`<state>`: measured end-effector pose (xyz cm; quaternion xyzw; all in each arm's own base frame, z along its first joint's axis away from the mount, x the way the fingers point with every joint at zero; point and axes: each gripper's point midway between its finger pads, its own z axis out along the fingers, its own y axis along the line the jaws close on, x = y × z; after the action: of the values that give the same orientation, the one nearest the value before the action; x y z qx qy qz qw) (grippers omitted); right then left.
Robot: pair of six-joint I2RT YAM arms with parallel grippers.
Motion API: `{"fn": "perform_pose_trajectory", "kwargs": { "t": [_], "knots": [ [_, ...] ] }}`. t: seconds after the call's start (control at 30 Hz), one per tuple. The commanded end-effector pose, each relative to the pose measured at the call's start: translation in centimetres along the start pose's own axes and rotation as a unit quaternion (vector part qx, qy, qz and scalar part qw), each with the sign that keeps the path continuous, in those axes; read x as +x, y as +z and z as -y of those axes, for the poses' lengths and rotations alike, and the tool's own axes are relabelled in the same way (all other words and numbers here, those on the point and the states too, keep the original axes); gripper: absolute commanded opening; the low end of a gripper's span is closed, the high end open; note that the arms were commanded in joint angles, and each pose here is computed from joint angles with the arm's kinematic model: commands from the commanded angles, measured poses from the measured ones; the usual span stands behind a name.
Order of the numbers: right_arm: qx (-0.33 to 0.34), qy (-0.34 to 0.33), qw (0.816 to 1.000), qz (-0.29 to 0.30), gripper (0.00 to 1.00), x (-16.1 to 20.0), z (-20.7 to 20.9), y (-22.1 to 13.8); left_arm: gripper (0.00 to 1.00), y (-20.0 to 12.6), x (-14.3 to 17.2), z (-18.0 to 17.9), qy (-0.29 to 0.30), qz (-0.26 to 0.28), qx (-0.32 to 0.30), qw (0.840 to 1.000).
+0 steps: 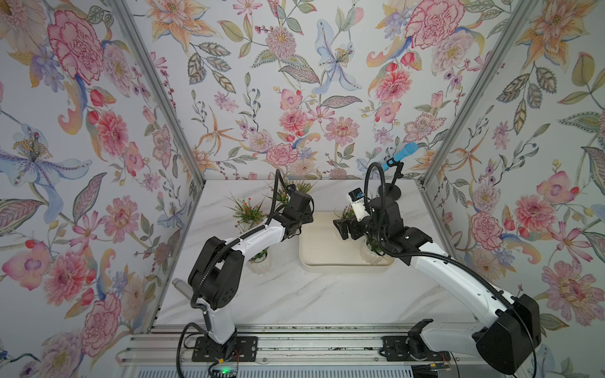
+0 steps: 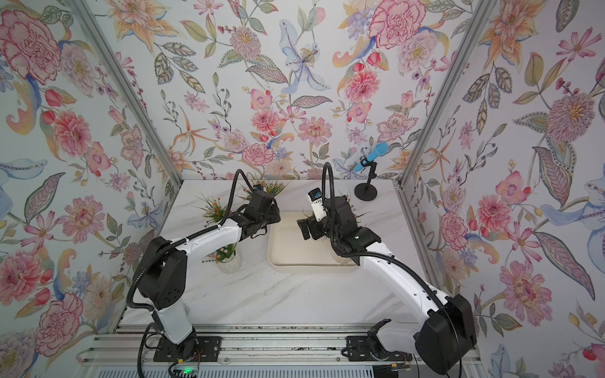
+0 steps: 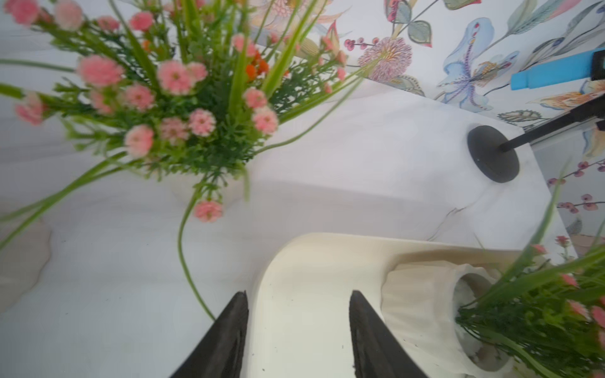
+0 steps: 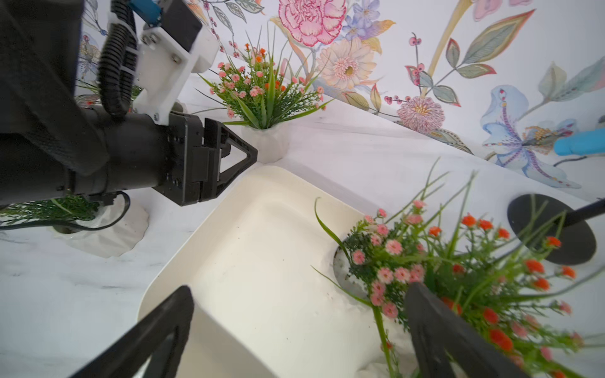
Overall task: Put the potted gypsophila into the storage box
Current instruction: Place the baby's breath potted plant at the storage box, then pick up the baby's breath potted plant from the center of the board.
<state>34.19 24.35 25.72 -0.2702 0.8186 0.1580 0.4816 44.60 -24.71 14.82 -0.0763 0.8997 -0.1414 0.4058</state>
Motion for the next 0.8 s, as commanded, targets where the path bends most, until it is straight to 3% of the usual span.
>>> {"fn": "perform_pose_trajectory", "kwargs": {
  "t": [0.0, 0.2, 0.43, 0.77],
  "knots": [
    [-0.049, -0.013, 0.998, 0.032, 1.0, -2.5, -2.6, 0.4, 0.52, -1.0, -1.2, -1.2, -0.028, 0.025, -0.007, 0.999],
    [-0.105, -0.034, 0.994, 0.023, 1.0, -3.0, -7.0, 2.3, 0.5, 0.0, 0.0, -3.5, -0.051, 0.017, -0.02, 0.998],
    [-0.134, -0.046, 0.99, 0.011, 1.0, -3.3, -9.1, 3.9, 0.5, 1.6, -0.9, -5.4, -0.07, 0.021, -0.027, 0.997],
    [-0.045, -0.101, 0.993, 0.051, 1.0, -5.3, -6.1, 4.8, 0.47, 4.2, -1.6, -7.6, -0.104, 0.008, -0.045, 0.993]
  ]
}}
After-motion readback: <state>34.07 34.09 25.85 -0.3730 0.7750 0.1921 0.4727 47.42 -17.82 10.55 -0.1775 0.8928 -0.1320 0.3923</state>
